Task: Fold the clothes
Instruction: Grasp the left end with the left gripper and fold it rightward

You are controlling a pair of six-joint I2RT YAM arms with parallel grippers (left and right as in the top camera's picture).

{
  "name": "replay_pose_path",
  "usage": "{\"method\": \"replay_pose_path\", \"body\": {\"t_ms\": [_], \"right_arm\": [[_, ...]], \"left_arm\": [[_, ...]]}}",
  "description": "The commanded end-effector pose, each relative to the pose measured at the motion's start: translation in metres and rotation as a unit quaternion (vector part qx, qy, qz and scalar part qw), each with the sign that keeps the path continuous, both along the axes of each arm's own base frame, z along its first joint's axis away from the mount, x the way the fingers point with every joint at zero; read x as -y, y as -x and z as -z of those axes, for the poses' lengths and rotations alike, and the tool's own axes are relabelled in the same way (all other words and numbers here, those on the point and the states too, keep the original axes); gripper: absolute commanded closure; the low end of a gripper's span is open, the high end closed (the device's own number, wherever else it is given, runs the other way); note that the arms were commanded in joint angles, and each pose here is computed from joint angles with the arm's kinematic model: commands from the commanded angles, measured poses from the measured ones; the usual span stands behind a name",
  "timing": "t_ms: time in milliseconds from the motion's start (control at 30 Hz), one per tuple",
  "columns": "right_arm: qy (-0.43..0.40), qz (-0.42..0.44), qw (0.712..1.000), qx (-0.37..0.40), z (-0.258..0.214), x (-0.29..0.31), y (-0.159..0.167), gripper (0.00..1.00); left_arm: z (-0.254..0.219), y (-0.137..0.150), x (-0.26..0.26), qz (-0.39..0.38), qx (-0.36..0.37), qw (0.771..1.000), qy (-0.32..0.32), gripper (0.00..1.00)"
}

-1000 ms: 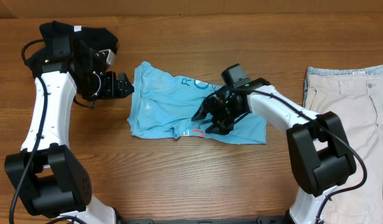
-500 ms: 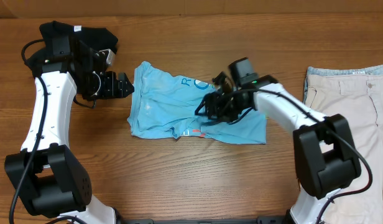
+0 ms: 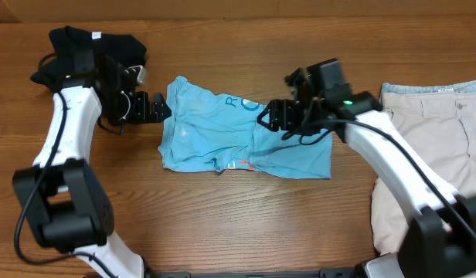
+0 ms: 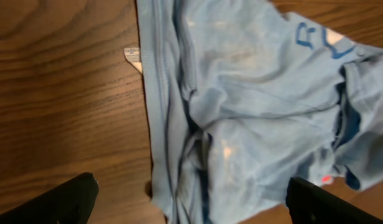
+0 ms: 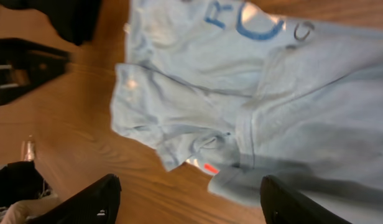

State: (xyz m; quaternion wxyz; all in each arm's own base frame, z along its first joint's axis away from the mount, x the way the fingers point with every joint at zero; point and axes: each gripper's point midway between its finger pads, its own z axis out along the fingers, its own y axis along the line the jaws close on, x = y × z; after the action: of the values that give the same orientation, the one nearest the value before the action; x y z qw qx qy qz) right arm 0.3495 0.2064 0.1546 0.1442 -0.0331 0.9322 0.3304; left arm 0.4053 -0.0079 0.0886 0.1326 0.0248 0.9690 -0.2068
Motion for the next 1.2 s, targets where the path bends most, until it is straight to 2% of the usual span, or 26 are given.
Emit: {"method": "replay_pose_path", "body": {"t_ms": [0, 133, 467, 633, 700, 767, 867, 900, 967, 1100, 1167], "right_arm": [[-0.001, 0.017, 0.999, 0.027, -0.028, 0.015, -0.001, 0.24], [0.011, 0.037, 0.999, -0.012, -0.021, 0.034, 0.010, 0.24], [0.035, 0.035, 0.998, -0.026, -0.013, 0.044, 0.017, 0.25], [0.041, 0.038, 0.998, -0.029, -0.011, 0.046, 0.018, 0.25], [0.043, 0.038, 0.998, -0.029, -0.011, 0.047, 0.018, 0.25], [0.043, 0.038, 0.998, -0.029, -0.011, 0.047, 0.018, 0.26], [0.043, 0.038, 0.998, -0.029, -0.011, 0.047, 0.018, 0.27], [0.043, 0.038, 0.998, -0.029, -0.011, 0.047, 0.018, 0.27], [0.043, 0.038, 0.998, -0.029, -0.011, 0.047, 0.018, 0.29], [0.044, 0.038, 0.998, -0.032, -0.010, 0.047, 0.019, 0.30], [0.053, 0.043, 0.997, -0.033, -0.008, 0.050, 0.019, 0.30]], "left_arm": [[0.030, 0.003, 0.005, 0.032, -0.020, 0.999, 0.003, 0.00], [0.048, 0.005, 0.027, 0.079, -0.023, 0.995, 0.053, 0.00], [0.118, 0.030, 0.066, 0.117, -0.121, 0.983, 0.068, 0.00], [0.143, 0.032, 0.080, 0.103, -0.148, 0.982, 0.060, 0.00], [0.149, 0.029, 0.080, 0.085, -0.153, 0.983, 0.051, 0.10], [0.150, 0.026, 0.082, 0.077, -0.152, 0.984, 0.051, 0.32], [0.150, 0.026, 0.080, 0.074, -0.153, 0.984, 0.046, 0.79], [0.151, 0.027, 0.078, 0.067, -0.160, 0.984, 0.038, 0.86], [0.152, 0.029, 0.069, 0.056, -0.172, 0.983, 0.014, 0.95], [0.139, 0.027, 0.037, 0.021, -0.201, 0.978, -0.057, 0.96], [0.112, 0.017, 0.007, -0.020, -0.214, 0.970, -0.112, 0.96]]}}
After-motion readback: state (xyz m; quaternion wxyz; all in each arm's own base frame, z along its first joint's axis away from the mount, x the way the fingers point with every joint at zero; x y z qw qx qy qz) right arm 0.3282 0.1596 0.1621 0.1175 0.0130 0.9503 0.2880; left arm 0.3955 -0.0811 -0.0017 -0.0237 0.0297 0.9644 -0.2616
